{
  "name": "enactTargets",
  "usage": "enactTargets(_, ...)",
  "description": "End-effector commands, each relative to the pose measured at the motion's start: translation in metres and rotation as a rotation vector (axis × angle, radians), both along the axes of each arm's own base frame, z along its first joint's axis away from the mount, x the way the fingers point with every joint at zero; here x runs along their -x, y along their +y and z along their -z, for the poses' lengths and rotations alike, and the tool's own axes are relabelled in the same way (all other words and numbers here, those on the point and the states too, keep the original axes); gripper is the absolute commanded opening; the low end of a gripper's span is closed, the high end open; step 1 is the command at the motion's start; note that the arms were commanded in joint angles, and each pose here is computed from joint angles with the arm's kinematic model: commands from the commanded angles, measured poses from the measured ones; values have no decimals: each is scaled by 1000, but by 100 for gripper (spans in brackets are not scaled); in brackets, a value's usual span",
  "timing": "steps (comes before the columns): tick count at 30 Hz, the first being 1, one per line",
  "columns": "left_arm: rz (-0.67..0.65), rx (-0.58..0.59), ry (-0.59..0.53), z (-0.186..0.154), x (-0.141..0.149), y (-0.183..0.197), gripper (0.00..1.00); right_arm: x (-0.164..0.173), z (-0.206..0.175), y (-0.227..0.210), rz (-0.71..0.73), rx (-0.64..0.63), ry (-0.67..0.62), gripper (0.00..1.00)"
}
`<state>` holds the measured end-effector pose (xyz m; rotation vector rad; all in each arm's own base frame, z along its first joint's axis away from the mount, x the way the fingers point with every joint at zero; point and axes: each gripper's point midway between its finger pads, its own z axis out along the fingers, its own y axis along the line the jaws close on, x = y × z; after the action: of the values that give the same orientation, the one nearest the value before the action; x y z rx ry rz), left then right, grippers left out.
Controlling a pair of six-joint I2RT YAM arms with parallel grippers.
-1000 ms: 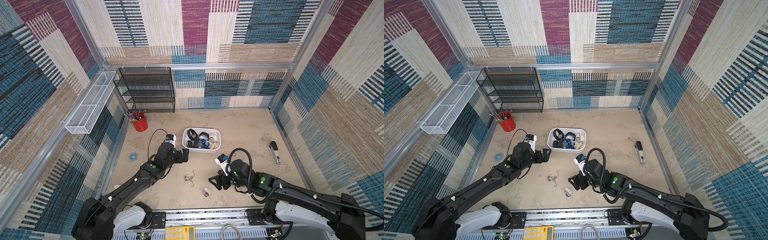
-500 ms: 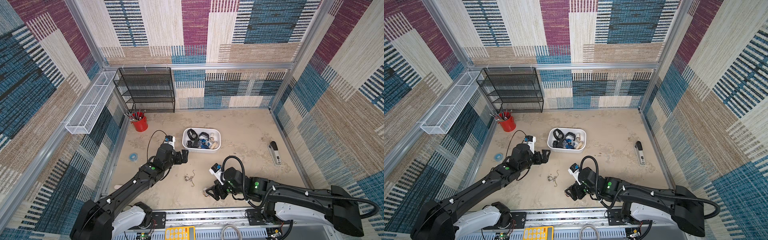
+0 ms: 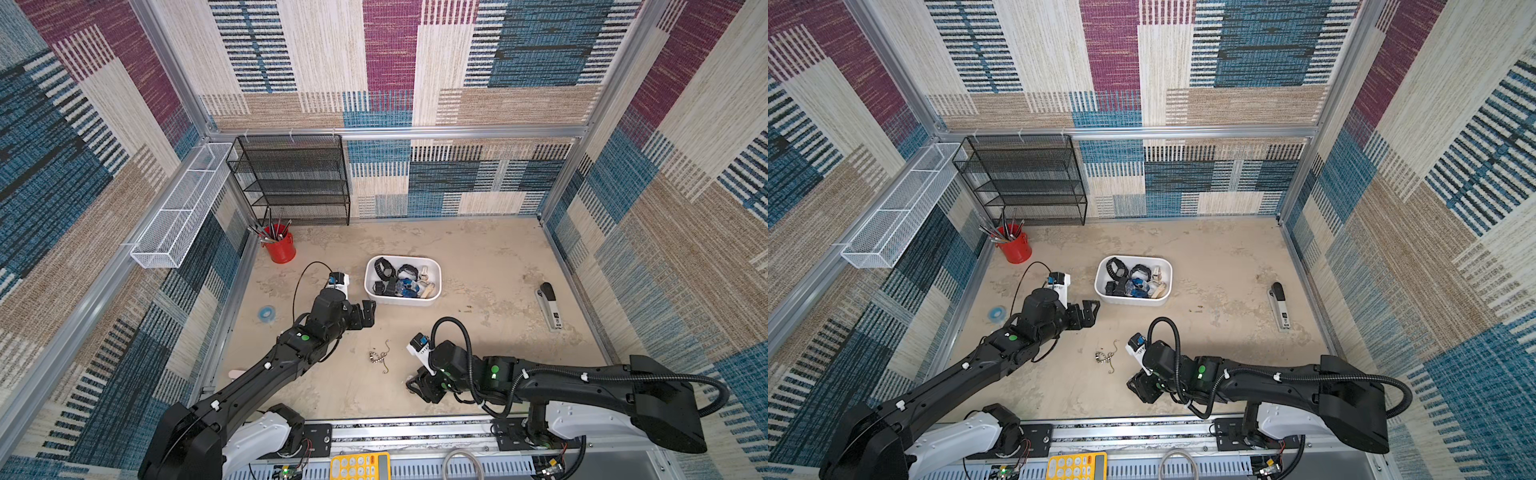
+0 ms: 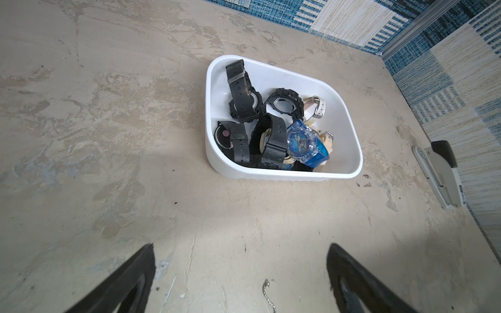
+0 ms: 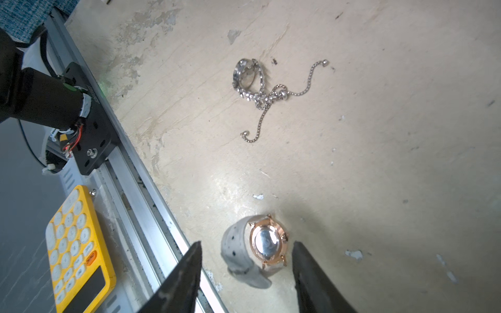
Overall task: Put the watch into the storage box
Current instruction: Pick up the watch at the center of the board.
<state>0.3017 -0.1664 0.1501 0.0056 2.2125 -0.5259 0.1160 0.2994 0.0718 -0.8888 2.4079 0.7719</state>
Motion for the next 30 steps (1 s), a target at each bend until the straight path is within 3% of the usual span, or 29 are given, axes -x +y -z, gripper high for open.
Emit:
enactTargets(1,-17,-10,1,1,1,4,99,-8,-6,9,9,-21,-42,44)
enactTargets(9,-21,-13,3,2,2,6,99,-12,-3,13,0,-1,-57,19)
enactTargets(19,-21,-9,2,2,2,6,99,-29,-31,8,61,7,-145,14)
enactTargets(30,-15,-3,5,2,6,6,100,-86,-78,4,207,5,-238,12)
